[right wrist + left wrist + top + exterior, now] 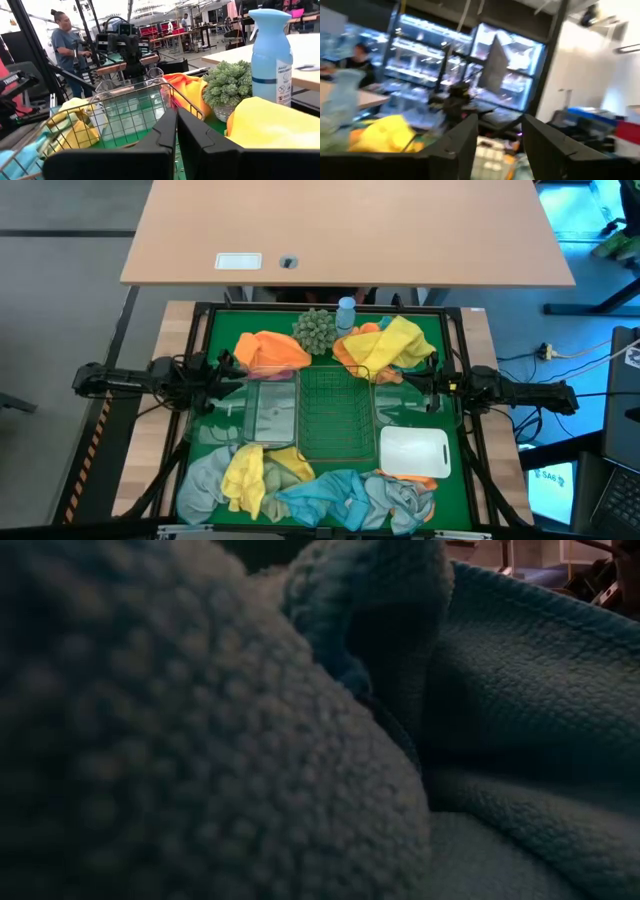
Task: Sort microfiber towel by color & place in baskets
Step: Put the bottom left yellow microfiber cloth into the middle transparent bin
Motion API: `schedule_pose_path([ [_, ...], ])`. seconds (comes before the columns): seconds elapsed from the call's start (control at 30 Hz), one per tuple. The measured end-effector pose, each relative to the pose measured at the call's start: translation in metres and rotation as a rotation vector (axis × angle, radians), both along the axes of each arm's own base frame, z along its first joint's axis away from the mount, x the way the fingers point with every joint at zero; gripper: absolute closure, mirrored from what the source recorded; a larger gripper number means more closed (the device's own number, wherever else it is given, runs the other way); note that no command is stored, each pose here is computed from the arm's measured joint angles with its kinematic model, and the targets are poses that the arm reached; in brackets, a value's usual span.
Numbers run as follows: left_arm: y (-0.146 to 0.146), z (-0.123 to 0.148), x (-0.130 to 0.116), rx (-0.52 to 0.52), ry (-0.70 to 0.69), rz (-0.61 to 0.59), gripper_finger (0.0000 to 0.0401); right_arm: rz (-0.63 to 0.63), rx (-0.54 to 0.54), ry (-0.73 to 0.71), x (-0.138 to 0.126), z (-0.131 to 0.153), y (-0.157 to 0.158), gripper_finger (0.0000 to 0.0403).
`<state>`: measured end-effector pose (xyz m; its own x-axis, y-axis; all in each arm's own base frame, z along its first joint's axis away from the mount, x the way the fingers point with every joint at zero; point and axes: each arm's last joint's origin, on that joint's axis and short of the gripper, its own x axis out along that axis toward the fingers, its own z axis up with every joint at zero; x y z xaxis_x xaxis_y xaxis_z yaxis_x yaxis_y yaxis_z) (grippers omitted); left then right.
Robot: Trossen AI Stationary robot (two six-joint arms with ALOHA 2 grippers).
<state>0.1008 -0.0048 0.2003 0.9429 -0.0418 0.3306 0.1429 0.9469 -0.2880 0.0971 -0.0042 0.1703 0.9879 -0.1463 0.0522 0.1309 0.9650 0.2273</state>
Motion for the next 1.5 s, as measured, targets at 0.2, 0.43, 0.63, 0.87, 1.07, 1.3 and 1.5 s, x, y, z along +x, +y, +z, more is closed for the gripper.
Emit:
schedule_pose_path([
  [0.2, -0.013, 0.028, 0.011, 0.051, 0.037, -0.088, 0.0248, 0.000, 0.012, -0.002, 0.000, 0.000, 0.000, 0.0386],
  [0.43, -0.042, 0.055, 0.047, 0.160, 0.379, -0.201, 0.0248, -0.002, 0.012, -0.002, 0.000, 0.000, 0.000, 0.0386],
  [0.63, -0.075, 0.060, 0.076, 0.037, 0.768, -0.282, 0.0248, -0.002, 0.010, -0.002, 0.000, 0.000, 0.000, 0.0386],
  [0.87, -0.113, 0.068, 0.097, -0.144, 1.018, -0.378, 0.0248, -0.002, 0.009, -0.002, 0.000, 0.000, 0.000, 0.0386],
  [1.07, -0.136, 0.064, 0.099, -0.327, 1.206, -0.357, 0.0248, -0.002, 0.009, -0.002, 0.000, 0.000, 0.000, 0.0386],
  [1.3, -0.160, 0.042, 0.095, -0.562, 1.411, -0.310, 0.0248, -0.002, 0.009, -0.002, 0.000, 0.000, 0.000, 0.0386],
  [1.5, -0.172, 0.024, 0.098, -0.635, 1.521, -0.279, 0.0248, -0.002, 0.009, -0.002, 0.000, 0.000, 0.000, 0.0386],
])
